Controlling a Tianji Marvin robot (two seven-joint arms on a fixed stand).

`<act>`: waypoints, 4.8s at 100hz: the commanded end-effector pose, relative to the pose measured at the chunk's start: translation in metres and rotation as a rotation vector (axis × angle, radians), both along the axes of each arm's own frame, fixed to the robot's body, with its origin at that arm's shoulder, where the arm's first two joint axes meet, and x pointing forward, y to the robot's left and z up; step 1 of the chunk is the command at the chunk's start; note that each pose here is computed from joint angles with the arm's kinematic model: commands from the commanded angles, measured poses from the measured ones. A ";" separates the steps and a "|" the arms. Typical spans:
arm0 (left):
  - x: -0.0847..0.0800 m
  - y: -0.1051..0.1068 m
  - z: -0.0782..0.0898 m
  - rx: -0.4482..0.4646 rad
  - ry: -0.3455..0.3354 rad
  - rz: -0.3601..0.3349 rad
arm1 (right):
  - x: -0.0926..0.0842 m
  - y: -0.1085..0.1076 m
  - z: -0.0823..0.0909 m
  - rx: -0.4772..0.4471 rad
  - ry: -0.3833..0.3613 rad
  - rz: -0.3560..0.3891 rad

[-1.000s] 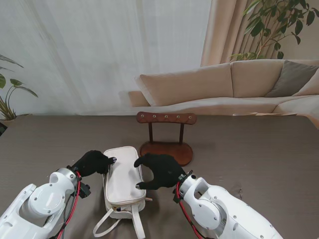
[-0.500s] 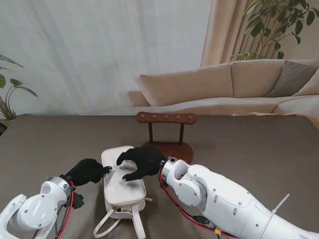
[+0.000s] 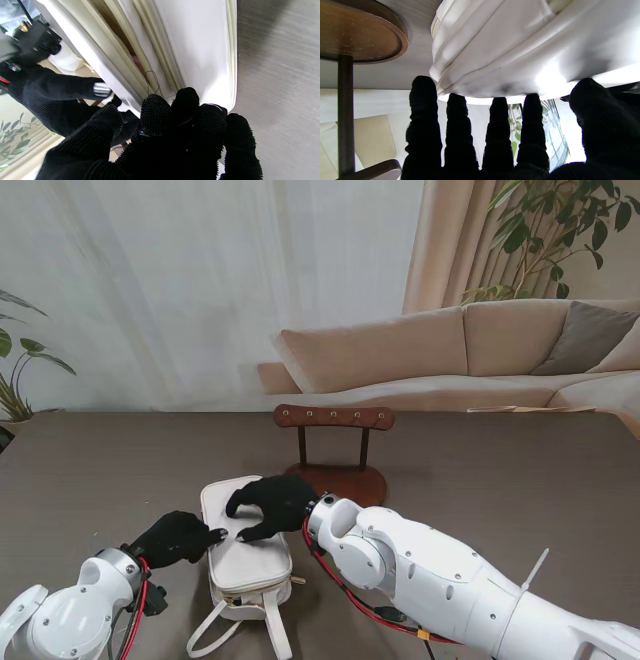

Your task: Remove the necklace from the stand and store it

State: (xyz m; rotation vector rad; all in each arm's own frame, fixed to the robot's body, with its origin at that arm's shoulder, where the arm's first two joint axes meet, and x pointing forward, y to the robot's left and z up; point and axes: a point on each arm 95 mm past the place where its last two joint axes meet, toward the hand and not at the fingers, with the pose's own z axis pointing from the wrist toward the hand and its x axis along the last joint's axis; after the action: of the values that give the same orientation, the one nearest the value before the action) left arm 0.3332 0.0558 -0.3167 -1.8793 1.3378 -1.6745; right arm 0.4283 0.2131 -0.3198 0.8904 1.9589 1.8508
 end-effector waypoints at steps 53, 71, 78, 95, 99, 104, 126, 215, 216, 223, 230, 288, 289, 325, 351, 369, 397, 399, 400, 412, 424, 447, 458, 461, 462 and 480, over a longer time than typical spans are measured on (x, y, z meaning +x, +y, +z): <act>-0.048 -0.040 0.025 0.039 0.071 -0.199 | -0.003 0.008 -0.038 -0.097 0.118 -0.025; -0.059 -0.054 0.028 0.052 0.113 -0.262 | -0.002 0.010 -0.042 -0.106 0.132 -0.029; -0.064 -0.059 0.030 0.058 0.124 -0.285 | -0.002 0.010 -0.043 -0.111 0.135 -0.029; -0.074 -0.069 0.038 0.074 0.134 -0.331 | -0.002 0.011 -0.046 -0.121 0.143 -0.032; -0.077 -0.071 0.039 0.075 0.134 -0.340 | -0.002 0.012 -0.047 -0.122 0.144 -0.033; -0.079 -0.074 0.041 0.074 0.134 -0.350 | -0.003 0.012 -0.047 -0.126 0.145 -0.034; -0.087 -0.086 0.047 0.072 0.127 -0.389 | -0.003 0.013 -0.053 -0.137 0.154 -0.040; -0.094 -0.124 0.062 0.033 0.041 -0.525 | -0.011 0.017 -0.056 -0.165 0.176 -0.052; -0.094 -0.125 0.062 0.032 0.039 -0.526 | -0.011 0.017 -0.056 -0.166 0.176 -0.052; -0.093 -0.126 0.063 0.030 0.030 -0.528 | -0.012 0.017 -0.057 -0.166 0.178 -0.054; -0.091 -0.128 0.062 0.028 0.025 -0.531 | -0.012 0.018 -0.058 -0.167 0.180 -0.056; -0.096 -0.098 0.062 0.077 0.020 -0.407 | -0.016 0.011 -0.042 -0.072 0.175 -0.077; -0.096 -0.097 0.062 0.077 0.020 -0.402 | -0.016 0.011 -0.041 -0.069 0.173 -0.077; -0.093 -0.078 0.057 0.061 0.040 -0.330 | 0.001 0.016 -0.006 -0.019 0.098 -0.128; -0.088 -0.073 0.054 0.043 0.069 -0.303 | 0.017 0.024 0.013 0.002 0.052 -0.162; -0.085 -0.070 0.051 0.027 0.087 -0.271 | 0.032 0.039 0.015 -0.033 0.028 -0.173; -0.083 -0.066 0.049 0.031 0.095 -0.236 | 0.058 0.051 0.003 -0.177 0.094 -0.166; -0.083 -0.066 0.049 0.030 0.096 -0.235 | 0.060 0.051 0.002 -0.189 0.105 -0.165; -0.083 -0.066 0.049 0.030 0.096 -0.235 | 0.060 0.050 0.001 -0.194 0.110 -0.164; -0.083 -0.067 0.049 0.033 0.098 -0.231 | 0.063 0.046 -0.004 -0.246 0.150 -0.149; -0.083 -0.066 0.050 0.043 0.092 -0.227 | 0.064 0.040 -0.008 -0.275 0.155 -0.134; -0.083 -0.054 0.049 0.071 0.088 -0.187 | 0.063 0.033 -0.012 -0.298 0.138 -0.112; -0.081 -0.046 0.044 0.070 0.092 -0.144 | 0.062 0.031 -0.015 -0.300 0.141 -0.118; -0.080 -0.044 0.042 0.070 0.091 -0.130 | 0.061 0.031 -0.016 -0.297 0.137 -0.124; -0.080 -0.044 0.041 0.070 0.091 -0.126 | 0.061 0.031 -0.017 -0.296 0.136 -0.126; -0.074 -0.035 0.025 0.069 0.095 -0.061 | 0.059 0.024 -0.013 -0.292 0.140 -0.175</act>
State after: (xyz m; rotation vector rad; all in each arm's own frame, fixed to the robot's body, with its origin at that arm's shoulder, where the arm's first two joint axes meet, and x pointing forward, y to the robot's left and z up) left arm 0.2598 0.0187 -0.2802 -1.8763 1.4768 -1.6011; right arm 0.4953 0.2481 -0.3137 1.0540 2.0395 1.4643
